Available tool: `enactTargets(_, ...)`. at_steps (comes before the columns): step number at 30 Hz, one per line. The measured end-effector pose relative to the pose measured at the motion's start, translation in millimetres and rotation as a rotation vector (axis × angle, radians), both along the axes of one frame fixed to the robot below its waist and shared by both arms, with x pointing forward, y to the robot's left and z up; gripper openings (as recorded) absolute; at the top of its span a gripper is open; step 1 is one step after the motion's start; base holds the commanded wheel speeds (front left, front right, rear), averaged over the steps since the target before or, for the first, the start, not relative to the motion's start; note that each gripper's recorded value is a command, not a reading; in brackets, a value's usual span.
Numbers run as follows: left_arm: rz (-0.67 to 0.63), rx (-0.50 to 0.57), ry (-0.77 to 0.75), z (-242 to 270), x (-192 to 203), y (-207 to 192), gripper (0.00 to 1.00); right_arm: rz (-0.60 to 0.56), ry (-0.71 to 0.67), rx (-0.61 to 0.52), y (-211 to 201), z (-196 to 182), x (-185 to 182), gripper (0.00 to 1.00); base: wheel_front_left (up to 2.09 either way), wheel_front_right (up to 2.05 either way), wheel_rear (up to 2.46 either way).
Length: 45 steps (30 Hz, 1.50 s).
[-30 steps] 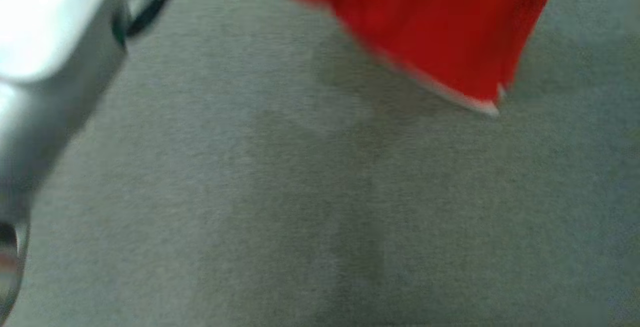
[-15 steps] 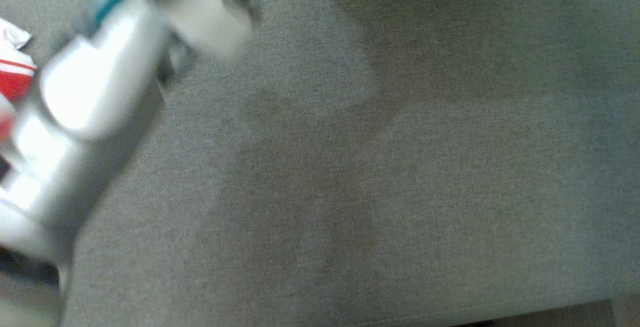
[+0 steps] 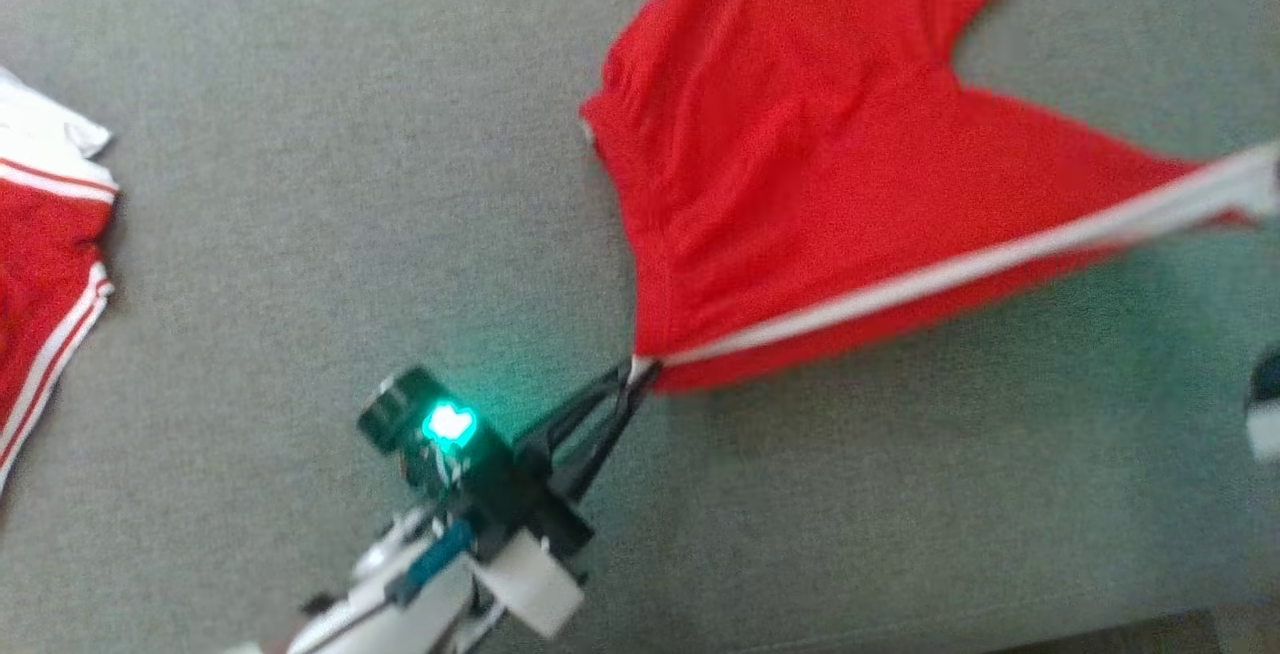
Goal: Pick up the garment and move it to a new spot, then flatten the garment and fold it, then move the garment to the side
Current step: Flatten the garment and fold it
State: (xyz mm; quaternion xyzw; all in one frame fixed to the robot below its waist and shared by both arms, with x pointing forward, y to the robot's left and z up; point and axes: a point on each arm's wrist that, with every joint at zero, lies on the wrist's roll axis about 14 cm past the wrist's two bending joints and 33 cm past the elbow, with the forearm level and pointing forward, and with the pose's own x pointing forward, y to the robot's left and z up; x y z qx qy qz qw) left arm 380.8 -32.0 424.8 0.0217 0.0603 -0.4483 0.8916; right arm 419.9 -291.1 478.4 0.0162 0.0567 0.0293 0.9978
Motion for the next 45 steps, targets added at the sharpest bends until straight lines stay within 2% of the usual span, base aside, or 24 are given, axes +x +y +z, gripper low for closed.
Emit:
enactTargets(5, 0.006, -0.004, 0.044, -5, -27, 4, 0.00, -0.073, 0.038, 0.012, -3, 1, -54, 0.00, 0.00, 0.00, 0.00)
enactTargets(10, 0.033, -0.068, 0.043, 11, -26, 2, 0.00, -0.087, 0.024, -0.024, -3, 19, -53, 0.00, 0.00, 0.00, 0.00)
enactTargets(14, 0.053, -0.113, 0.032, 23, -11, -1, 0.00, -0.067, 0.039, -0.051, 3, 22, -27, 0.00, 0.00, 0.00, 0.00)
enactTargets(23, 0.110, -0.176, 0.027, 36, 64, -12, 0.00, 0.031, 0.104, -0.114, 22, 5, 70, 0.00, 0.00, 0.00, 0.00)
enactTargets(30, 0.222, -0.116, 0.067, 10, 114, 9, 0.00, 0.130, 0.174, -0.157, 50, -32, 144, 0.00, 0.00, 0.00, 0.00)
enactTargets(36, 0.254, -0.091, 0.103, -10, 126, 16, 0.00, 0.186, 0.211, -0.190, 71, -58, 178, 0.00, 0.00, 0.00, 0.00)
enactTargets(43, 0.265, -0.081, 0.114, -20, 135, 19, 0.00, 0.218, 0.232, -0.237, 80, -79, 201, 0.00, 0.00, 0.00, 0.00)
enactTargets(44, 0.267, -0.082, 0.111, -21, 136, 20, 0.00, 0.221, 0.230, -0.239, 81, -81, 203, 0.22, 0.00, 0.00, 0.00)
enactTargets(45, 0.268, -0.081, 0.111, -21, 136, 20, 0.00, 0.221, 0.224, -0.238, 81, -81, 205, 0.65, 0.00, 0.00, 0.00)
